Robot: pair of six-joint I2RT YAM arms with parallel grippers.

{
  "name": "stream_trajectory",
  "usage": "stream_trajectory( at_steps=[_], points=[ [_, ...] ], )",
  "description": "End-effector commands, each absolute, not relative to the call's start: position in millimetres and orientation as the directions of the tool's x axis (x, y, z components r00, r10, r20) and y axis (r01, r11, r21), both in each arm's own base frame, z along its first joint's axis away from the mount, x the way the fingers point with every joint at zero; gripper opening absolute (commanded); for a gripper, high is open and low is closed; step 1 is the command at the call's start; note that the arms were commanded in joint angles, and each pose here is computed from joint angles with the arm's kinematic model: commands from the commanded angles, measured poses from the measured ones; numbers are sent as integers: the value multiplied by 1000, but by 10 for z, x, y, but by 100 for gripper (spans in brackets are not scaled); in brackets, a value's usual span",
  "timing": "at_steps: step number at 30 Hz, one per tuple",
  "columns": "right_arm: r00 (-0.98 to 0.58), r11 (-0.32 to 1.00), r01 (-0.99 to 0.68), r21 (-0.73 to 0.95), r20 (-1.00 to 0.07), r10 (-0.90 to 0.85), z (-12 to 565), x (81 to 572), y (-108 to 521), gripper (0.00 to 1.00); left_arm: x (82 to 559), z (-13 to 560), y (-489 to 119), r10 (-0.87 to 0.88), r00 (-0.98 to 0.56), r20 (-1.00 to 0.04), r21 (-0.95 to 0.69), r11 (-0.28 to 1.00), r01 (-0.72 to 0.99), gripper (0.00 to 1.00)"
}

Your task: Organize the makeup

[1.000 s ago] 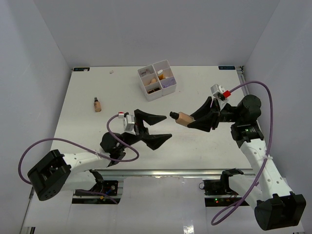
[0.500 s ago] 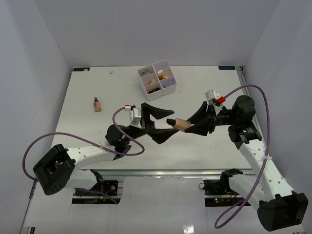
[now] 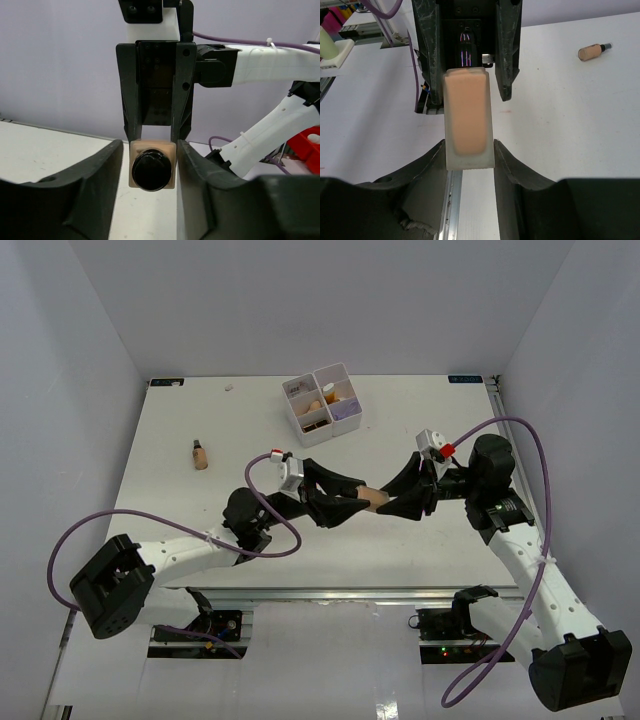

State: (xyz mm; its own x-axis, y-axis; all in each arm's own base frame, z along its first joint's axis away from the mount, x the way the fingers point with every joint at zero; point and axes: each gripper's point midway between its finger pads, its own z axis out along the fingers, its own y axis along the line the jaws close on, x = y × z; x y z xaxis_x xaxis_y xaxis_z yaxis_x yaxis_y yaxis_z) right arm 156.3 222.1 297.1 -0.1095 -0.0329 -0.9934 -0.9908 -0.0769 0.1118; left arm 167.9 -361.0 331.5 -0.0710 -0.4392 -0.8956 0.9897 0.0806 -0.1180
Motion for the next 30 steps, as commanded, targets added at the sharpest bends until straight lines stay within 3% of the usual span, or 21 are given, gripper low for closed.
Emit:
stream_trajectory(
  at_steps=[1,6,10,15,23,25,28,30],
  points=[
    [-17,-88,-996,18,-1000,-15,3140,1566,2237,8,1582,3438,-3631,-434,-72,-898,-96,33,995,51],
    [-12,-88,-996,13,-1000,-14,3154,1574,2239,8,1587,3402,-3675,-406,-93,-909,-112,23,993,49],
    [-8,-88,-996,9,-1000,-14,3157,1577,2240,8,1612,3395,-3683,-392,-102,-915,-125,33,992,54],
    [-11,-85,-996,12,-1000,-17,3117,1596,2243,8,1606,3333,-3669,-378,-110,-919,-134,38,990,47],
    [-18,-78,-997,20,-1000,-20,3095,1632,2251,9,1598,3339,-3609,-381,-104,-919,-136,58,989,2],
    [-18,-71,-997,19,-1000,-20,3085,1638,2250,21,1608,3365,-3592,-384,-95,-918,-131,69,989,0],
    [-8,-15,-1000,8,-1000,-24,3059,1704,2243,73,1685,3363,-3559,-375,-99,-922,-151,110,982,0],
    [6,19,-1000,-6,-1000,-27,3042,1735,2230,90,1790,3339,-3512,-357,-115,-927,-178,148,973,0]
  ],
)
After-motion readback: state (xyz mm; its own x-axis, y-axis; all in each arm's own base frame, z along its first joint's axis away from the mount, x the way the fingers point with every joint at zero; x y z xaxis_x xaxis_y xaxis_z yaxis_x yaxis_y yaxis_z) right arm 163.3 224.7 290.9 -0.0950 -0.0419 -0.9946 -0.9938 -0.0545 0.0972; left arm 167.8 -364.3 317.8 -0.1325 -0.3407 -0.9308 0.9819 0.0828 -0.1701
